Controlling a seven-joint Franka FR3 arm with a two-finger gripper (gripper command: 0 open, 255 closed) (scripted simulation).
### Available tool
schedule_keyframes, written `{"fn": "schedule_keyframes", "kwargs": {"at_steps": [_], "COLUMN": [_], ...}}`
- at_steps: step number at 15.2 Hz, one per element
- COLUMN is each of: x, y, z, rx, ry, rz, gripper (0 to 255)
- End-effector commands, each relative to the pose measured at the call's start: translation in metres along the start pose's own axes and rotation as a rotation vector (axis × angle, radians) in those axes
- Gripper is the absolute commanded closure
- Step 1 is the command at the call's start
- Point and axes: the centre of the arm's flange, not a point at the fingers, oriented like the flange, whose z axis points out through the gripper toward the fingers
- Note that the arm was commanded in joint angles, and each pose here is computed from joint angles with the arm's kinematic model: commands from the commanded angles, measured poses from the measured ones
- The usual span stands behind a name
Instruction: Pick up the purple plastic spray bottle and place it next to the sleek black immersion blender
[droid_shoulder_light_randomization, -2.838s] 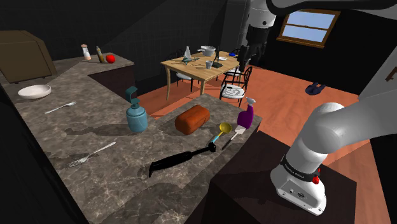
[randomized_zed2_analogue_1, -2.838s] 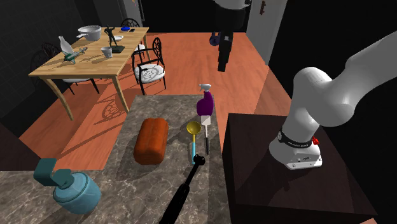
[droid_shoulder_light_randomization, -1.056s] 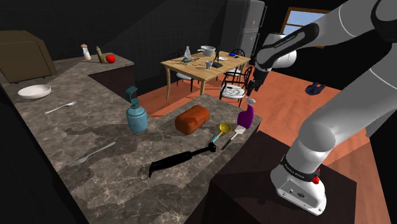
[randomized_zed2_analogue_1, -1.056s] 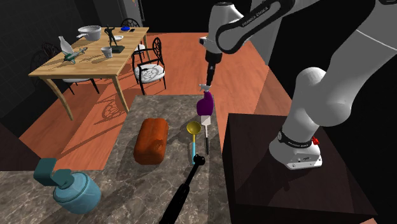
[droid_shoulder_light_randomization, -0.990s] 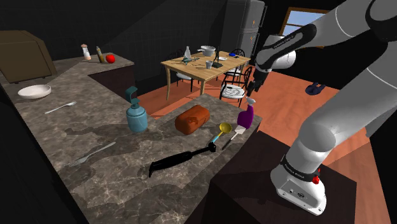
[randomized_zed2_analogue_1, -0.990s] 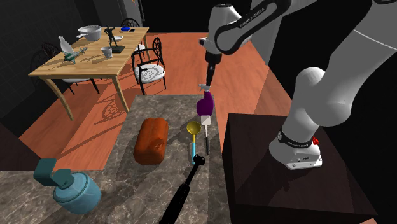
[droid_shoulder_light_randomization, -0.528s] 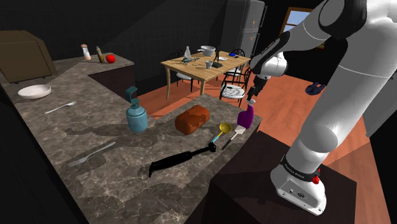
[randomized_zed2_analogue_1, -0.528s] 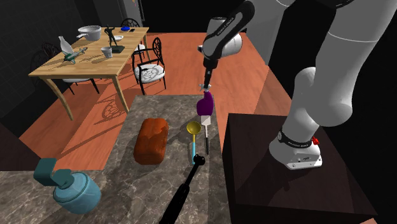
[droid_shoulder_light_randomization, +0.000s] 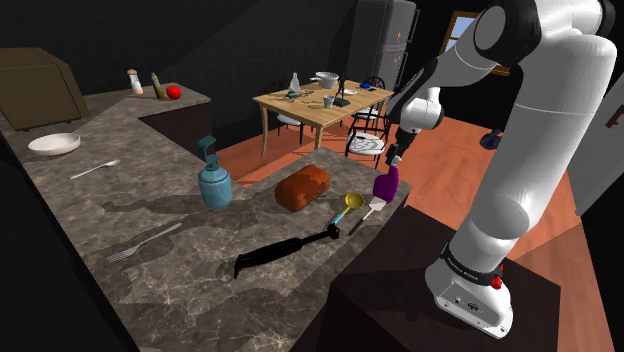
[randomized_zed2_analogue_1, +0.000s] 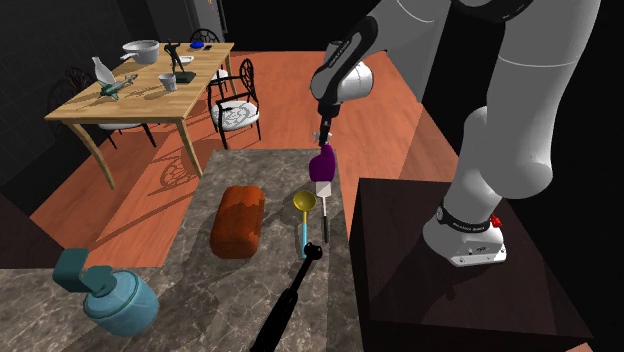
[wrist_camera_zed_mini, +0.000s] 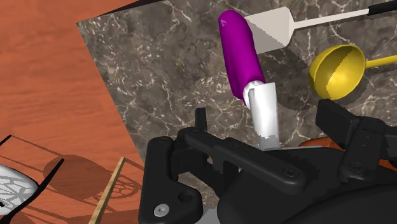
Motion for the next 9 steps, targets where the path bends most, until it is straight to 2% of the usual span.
{"fn": "schedule_keyframes", "kwargs": {"at_steps": [1,6,7,9], "x": [-0.0001,0.0,0.0,0.0], "y": [0.0,0.0,0.0,0.0], "z": [0.0018,0.0017,0.0017,0.0017], "rx": [0.0,0.0,0.0,0.0], "ry": [0.0,0.0,0.0,0.0], "rz": [0.0,0.0,0.0,0.0], "gripper": [0,0,255,255]}}
